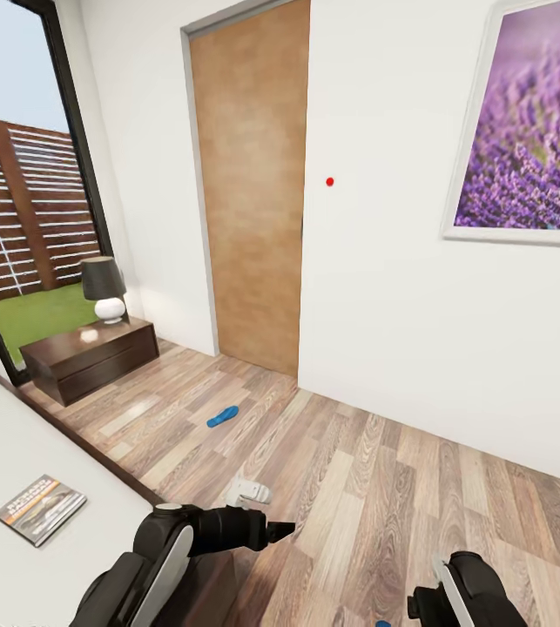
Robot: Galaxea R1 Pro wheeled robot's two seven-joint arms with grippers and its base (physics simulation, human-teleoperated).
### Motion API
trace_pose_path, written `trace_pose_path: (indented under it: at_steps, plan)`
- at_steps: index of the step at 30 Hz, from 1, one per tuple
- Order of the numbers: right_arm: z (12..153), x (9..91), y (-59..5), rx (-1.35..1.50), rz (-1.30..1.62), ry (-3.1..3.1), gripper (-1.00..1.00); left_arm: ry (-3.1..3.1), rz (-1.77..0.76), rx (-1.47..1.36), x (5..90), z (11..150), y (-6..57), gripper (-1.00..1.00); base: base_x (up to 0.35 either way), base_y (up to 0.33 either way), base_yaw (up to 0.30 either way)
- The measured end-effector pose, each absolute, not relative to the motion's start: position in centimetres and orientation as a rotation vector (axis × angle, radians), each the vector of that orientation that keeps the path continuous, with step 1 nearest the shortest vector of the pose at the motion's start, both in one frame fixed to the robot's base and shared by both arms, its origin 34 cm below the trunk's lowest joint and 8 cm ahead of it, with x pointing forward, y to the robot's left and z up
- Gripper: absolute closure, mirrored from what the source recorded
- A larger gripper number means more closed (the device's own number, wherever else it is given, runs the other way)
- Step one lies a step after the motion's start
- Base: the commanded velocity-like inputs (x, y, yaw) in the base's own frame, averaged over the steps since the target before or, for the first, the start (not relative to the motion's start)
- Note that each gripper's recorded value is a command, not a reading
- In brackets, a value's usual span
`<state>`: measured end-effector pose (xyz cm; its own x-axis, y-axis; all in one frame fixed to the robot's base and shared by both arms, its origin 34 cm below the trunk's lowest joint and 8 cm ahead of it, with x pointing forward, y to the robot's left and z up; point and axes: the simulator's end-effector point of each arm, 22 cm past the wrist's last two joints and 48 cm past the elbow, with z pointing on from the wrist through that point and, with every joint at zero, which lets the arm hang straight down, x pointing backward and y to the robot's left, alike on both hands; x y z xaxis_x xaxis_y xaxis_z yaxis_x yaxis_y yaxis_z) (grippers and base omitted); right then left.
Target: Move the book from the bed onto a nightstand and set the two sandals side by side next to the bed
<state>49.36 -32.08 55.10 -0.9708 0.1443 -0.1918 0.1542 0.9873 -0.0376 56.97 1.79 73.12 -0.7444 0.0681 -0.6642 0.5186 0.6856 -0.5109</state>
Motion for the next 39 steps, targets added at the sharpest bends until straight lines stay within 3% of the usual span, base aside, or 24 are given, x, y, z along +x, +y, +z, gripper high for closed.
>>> trace_pose_path:
  at_steps: [39]
  plan:
    - [47.4,48.3,-32.1,0.223,-0.08,2.939,-1.0,2.272,-0.945,0.448,55.8,65.4,1.8,-1.0,0.0,0.0,0.0]
